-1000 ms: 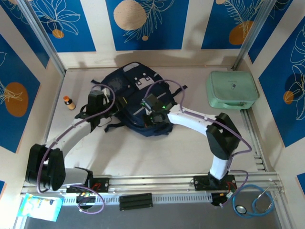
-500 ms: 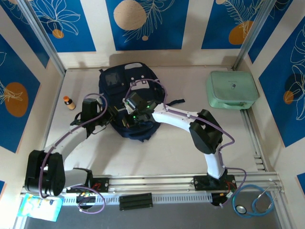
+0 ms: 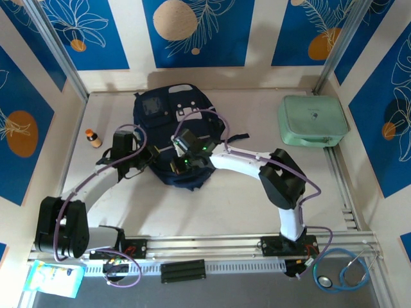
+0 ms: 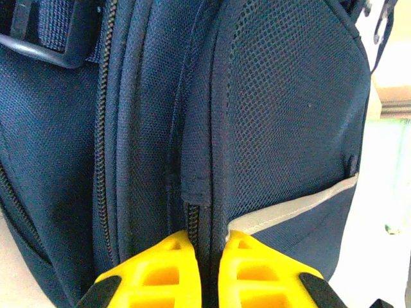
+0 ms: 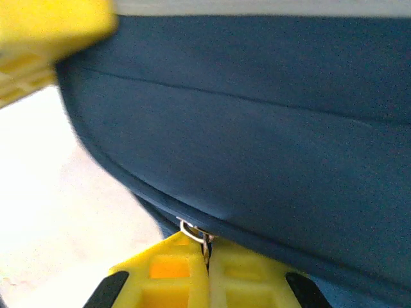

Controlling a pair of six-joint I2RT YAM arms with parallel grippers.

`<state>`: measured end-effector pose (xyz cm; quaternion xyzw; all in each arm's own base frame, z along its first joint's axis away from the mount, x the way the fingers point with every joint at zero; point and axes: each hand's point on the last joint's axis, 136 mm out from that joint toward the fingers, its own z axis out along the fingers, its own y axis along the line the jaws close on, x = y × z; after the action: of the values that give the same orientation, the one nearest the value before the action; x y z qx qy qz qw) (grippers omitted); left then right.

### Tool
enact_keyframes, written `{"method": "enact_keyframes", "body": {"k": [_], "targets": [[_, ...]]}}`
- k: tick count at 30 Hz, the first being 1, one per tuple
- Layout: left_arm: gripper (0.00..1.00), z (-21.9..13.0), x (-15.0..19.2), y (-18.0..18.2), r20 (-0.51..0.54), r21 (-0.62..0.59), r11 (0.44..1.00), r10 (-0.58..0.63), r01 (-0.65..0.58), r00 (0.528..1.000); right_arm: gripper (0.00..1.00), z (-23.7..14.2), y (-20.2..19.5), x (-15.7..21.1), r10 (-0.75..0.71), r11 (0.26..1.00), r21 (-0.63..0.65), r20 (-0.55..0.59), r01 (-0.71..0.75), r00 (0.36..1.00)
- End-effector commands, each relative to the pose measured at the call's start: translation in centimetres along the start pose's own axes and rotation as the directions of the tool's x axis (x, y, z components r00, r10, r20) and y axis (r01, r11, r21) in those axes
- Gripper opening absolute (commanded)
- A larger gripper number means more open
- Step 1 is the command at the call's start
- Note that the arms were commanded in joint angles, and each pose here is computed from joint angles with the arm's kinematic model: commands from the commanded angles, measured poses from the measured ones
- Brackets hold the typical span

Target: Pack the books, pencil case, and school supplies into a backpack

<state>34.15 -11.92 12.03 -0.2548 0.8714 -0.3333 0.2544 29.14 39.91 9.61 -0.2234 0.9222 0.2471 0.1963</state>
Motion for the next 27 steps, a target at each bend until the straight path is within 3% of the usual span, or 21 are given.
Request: {"method": "enact_keyframes", "body": {"k": [1,5,12,19,25,27], "targets": [[0.00,-0.3,-1.3,-0.4,0.028,-0.015,0.999,0.035,-0.035,0.999,0.00,-2.6,-6.0,0.0,0.120,0.980,0.155,0.048,-0.126,0.992],[0.00,-0.4,-1.2,-0.6,0.020,-0.018,0.998,0.061,-0.061,0.998,0.00,-4.5,-10.8,0.2,0.272,0.932,0.229,0.077,-0.283,0.959],[0.00,-0.6,-1.0,-1.2,-0.004,0.000,0.994,0.105,-0.105,0.994,0.00,-6.4,-12.2,0.6,0.316,0.912,0.243,0.102,-0.331,0.943],[0.00,0.2,-0.8,0.3,-0.034,-0.072,0.986,0.146,-0.148,0.989,0.00,-5.6,-7.5,4.8,0.184,0.975,0.124,-0.003,-0.182,0.983],[0.00,1.8,-3.5,-1.2,-0.007,-0.081,0.979,0.188,-0.188,0.982,0.00,-4.6,-2.6,6.9,0.129,0.989,-0.065,-0.036,-0.131,0.991],[0.08,2.2,-4.5,-1.3,0.003,-0.109,0.975,0.194,-0.193,0.981,0.00,-4.4,-1.9,6.8,0.135,0.986,-0.092,-0.035,-0.138,0.990]]}}
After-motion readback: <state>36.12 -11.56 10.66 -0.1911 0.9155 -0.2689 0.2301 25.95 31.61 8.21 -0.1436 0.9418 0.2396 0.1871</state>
